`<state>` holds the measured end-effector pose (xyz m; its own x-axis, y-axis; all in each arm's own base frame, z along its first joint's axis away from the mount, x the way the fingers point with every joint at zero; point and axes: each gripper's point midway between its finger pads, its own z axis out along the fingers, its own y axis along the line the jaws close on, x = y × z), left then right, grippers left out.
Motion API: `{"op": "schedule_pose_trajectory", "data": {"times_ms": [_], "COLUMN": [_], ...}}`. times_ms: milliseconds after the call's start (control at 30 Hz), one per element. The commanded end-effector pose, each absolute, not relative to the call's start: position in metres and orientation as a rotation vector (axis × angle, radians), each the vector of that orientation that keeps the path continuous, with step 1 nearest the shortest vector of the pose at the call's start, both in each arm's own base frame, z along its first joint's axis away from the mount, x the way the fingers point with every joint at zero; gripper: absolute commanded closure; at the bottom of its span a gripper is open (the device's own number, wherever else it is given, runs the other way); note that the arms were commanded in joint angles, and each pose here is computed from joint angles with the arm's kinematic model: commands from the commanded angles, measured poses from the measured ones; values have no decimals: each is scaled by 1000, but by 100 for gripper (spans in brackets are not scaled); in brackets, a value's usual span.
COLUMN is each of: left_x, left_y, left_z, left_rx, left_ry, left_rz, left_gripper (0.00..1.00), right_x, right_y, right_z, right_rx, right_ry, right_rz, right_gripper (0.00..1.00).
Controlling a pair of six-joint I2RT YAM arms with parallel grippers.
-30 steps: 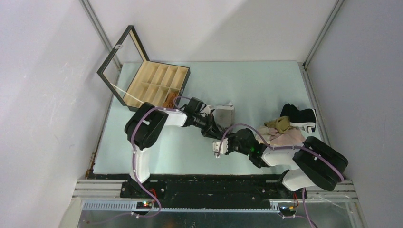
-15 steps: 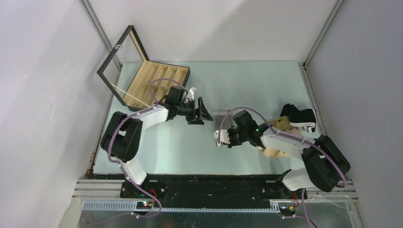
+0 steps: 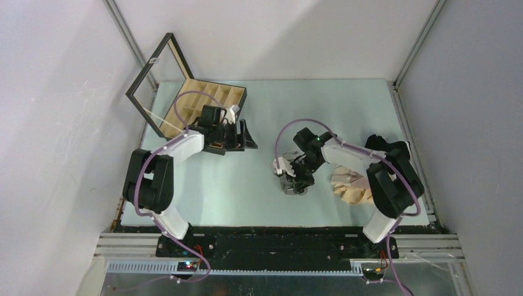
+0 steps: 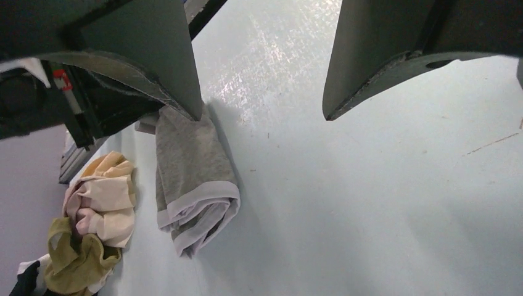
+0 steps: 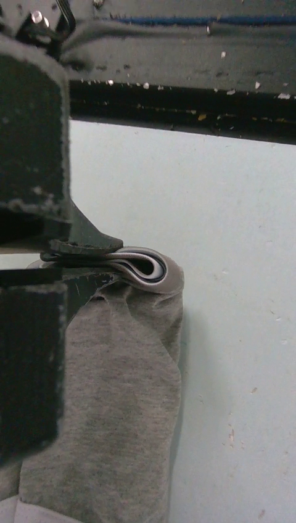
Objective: Roll the underwear
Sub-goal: Roll the underwear to the center of the board.
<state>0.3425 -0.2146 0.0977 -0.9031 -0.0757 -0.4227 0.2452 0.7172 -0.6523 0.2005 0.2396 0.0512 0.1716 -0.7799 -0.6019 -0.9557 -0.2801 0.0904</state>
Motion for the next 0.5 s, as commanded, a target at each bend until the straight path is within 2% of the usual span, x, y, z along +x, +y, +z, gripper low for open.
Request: {"op": "schedule_pose_trajectory", "data": {"times_ms": [0, 133, 300, 467], "left_x": [349, 330, 267, 237], "left_y": [-216, -234, -293, -335], "left_z": [133, 155, 148, 135], "left_rx": [357, 616, 970, 1083], "left_ry": [2267, 1963, 1770, 1583], "left_rz": [-988, -960, -1076, -1122], "left_gripper": [24, 24, 25, 24], "right_x": [190, 207, 232, 240], "right_y": [232, 223, 220, 219], "right_z": [64, 58, 53, 51], "right_rx": [-2110, -2042, -1891, -1842], "right_ry": [1814, 1986, 2126, 2148], "right_rz": [1049, 1171, 1328, 1351], "right_gripper": [100, 100, 100, 99]}}
